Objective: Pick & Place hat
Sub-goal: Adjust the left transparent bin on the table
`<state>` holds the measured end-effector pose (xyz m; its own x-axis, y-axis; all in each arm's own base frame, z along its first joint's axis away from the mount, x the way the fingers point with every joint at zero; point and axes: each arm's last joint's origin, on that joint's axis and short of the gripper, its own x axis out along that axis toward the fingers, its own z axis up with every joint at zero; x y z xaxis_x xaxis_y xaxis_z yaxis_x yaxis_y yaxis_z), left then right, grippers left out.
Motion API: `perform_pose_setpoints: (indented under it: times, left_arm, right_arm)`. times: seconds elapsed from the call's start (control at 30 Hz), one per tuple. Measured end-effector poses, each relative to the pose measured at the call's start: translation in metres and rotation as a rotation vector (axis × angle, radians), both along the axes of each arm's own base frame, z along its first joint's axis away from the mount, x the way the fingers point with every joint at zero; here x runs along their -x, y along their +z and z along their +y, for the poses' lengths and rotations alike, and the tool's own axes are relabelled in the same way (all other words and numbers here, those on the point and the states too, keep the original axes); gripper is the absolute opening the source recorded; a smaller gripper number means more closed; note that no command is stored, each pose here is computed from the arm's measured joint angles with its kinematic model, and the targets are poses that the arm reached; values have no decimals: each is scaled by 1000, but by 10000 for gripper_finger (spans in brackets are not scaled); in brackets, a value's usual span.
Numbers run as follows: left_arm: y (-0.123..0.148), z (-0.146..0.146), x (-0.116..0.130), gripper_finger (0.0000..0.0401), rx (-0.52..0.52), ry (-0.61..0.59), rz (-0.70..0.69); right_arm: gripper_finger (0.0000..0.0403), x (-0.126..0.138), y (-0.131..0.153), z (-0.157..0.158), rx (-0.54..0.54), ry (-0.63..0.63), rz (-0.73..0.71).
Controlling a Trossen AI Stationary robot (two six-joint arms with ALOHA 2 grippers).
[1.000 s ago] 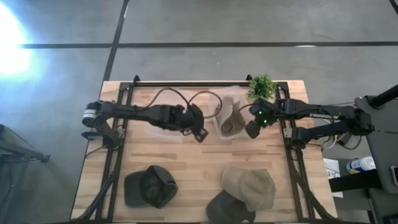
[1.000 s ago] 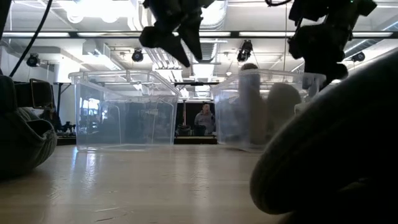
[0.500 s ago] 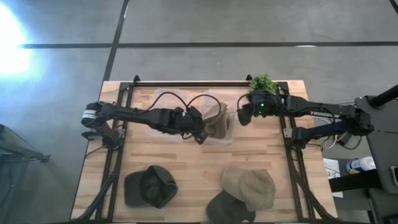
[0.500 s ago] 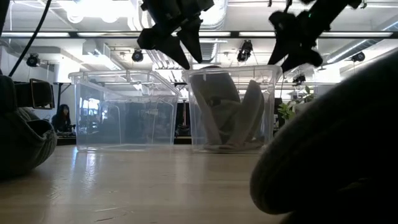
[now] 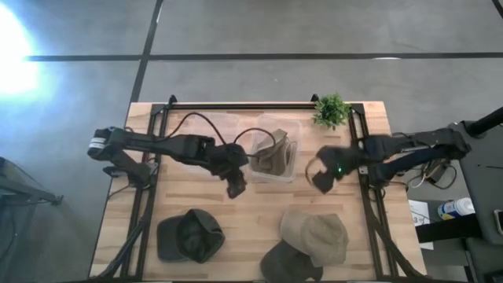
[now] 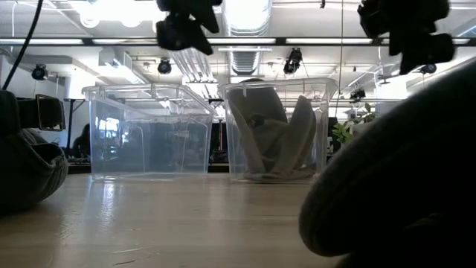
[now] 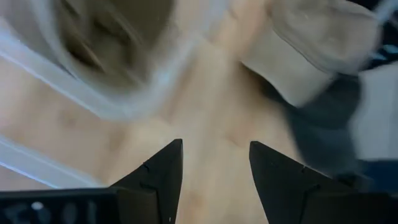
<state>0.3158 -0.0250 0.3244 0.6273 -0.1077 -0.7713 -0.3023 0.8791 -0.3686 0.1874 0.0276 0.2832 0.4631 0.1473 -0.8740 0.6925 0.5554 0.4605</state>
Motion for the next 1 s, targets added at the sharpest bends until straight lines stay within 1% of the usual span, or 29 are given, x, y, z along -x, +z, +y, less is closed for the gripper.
perform_pose_setpoints:
  times: [0.1, 0.17, 0.27, 0.33, 0.43, 0.5, 0.53, 0.6, 0.7, 0.8, 0.9, 1.0]
  left_arm:
    - [-17, -4, 2, 178, 177, -9, 29]
    - [-33, -11, 0, 178, 256, -42, 9]
    - [-61, -20, -2, 178, 327, -69, -55]
    - [-70, -23, -4, 178, 417, -57, -146]
    - [-90, -24, -2, 178, 535, 32, -182]
    - [-104, -23, 0, 178, 575, 138, -175]
    - [-108, -22, 1, 178, 591, 191, -174]
    - [-107, -23, 1, 178, 619, 246, -192]
    - [-110, -26, 3, 178, 622, 276, -157]
    - [-93, -28, 2, 178, 581, 258, -143]
    - [-75, -28, 3, 178, 466, 272, -78]
    - [-53, -33, 5, 178, 285, 286, -17]
  right_arm:
    - [189, -8, -14, 27, -102, -48, -19]
    - [189, -11, -23, 44, -156, -75, -4]
    - [189, -12, -37, 68, -198, -116, 43]
    - [189, -12, -43, 82, -223, -146, 85]
    - [189, -12, -50, 102, -252, -168, 113]
    - [189, -14, -52, 115, -264, -169, 109]
    - [189, -15, -53, 120, -263, -165, 102]
    - [189, -18, -58, 129, -251, -145, 97]
    - [189, -22, -66, 138, -219, -132, 110]
    - [189, -25, -73, 145, -201, -96, 105]
    - [189, -27, -78, 151, -163, -80, 63]
    - [189, -27, -80, 155, -130, -84, 14]
